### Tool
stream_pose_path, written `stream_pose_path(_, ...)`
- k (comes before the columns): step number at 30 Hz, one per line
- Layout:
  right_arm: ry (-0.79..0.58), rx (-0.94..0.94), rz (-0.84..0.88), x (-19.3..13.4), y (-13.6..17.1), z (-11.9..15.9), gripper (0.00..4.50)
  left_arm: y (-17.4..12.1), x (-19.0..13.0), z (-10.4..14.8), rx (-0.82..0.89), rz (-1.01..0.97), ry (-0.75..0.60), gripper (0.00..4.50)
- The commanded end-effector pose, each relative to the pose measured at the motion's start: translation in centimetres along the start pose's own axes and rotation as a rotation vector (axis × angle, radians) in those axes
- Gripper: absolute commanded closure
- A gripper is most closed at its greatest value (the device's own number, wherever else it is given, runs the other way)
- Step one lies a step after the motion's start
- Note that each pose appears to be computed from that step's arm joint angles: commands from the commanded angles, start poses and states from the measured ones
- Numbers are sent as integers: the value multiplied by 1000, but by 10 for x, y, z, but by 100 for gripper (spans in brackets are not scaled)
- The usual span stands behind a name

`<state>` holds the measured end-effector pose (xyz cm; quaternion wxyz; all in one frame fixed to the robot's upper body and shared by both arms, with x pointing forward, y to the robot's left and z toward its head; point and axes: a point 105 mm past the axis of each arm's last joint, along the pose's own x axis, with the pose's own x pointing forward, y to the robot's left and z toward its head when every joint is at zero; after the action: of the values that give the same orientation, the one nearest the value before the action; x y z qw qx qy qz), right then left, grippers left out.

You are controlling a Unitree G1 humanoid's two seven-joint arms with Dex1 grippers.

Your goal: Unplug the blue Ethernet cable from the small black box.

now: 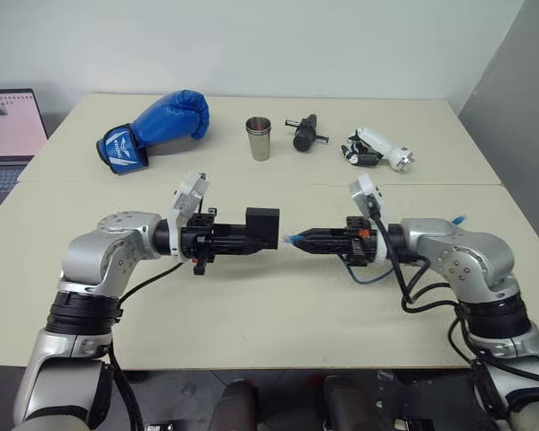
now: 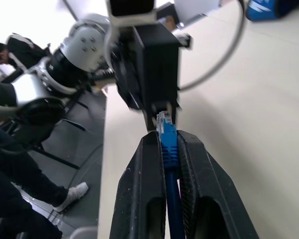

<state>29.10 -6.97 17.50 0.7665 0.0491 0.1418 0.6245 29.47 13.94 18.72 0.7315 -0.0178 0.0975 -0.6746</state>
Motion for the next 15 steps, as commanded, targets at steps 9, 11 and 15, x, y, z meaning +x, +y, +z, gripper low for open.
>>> stream_pose_path(9,-69,-132,-475,-33,-71,1,442,3,-7,0,35,62,-9,371)
stream_pose_path(11,-25,-204,-632,-42,-98,-7,442,5,-5,-3,43,77,-3,371)
stream_pose_path(15,-18,-246,-857,-55,-137,-14,442,4,-1,-3,50,86,-14,371)
